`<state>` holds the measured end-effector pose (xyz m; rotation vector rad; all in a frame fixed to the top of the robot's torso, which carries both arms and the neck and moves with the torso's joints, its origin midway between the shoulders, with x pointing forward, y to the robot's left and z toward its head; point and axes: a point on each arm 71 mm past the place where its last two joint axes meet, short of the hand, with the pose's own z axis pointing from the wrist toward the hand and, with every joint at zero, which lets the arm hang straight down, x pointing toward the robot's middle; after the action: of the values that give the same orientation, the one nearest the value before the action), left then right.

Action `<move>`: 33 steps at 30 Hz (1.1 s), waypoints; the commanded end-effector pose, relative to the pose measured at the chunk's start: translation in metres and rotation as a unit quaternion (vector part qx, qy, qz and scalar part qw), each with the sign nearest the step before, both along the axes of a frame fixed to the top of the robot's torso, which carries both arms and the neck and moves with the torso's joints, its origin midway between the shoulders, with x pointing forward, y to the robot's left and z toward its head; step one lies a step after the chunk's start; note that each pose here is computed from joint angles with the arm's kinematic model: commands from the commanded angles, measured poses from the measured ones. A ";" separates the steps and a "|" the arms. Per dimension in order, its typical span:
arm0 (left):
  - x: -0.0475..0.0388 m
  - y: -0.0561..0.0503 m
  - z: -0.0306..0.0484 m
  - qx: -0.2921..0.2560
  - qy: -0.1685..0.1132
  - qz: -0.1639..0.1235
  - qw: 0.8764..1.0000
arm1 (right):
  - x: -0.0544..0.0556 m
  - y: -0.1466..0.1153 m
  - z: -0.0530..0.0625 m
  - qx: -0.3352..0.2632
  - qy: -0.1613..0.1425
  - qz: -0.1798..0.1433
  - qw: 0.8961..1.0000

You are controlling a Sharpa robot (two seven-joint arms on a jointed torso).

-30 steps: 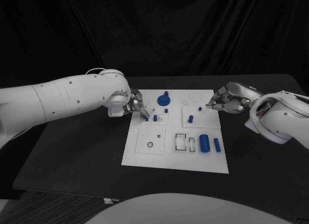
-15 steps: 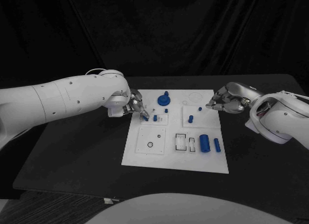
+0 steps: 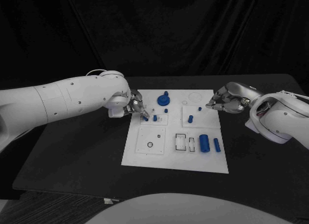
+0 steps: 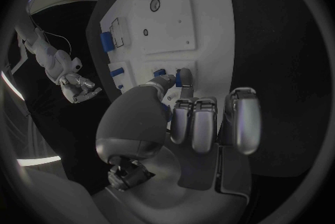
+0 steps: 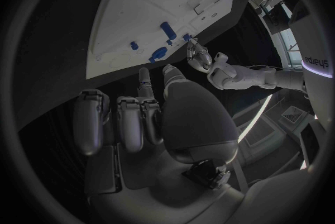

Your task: Assemble the parts on the task board

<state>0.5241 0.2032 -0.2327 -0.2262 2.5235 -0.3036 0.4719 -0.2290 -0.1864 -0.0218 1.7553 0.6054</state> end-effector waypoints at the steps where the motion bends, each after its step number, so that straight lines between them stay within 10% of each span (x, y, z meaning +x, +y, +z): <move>1: -0.0006 -0.003 -0.0011 -0.010 0.001 -0.006 1.000 | 0.000 -0.001 -0.001 -0.001 0.000 -0.007 1.000; 33: -0.0032 -0.005 -0.0122 0.008 0.022 -0.006 1.000 | 0.000 0.000 -0.002 -0.002 0.003 -0.005 1.000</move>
<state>0.5237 0.1993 -0.2406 -0.2245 2.5421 -0.2958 0.4722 -0.2284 -0.1871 -0.0221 1.7567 0.6055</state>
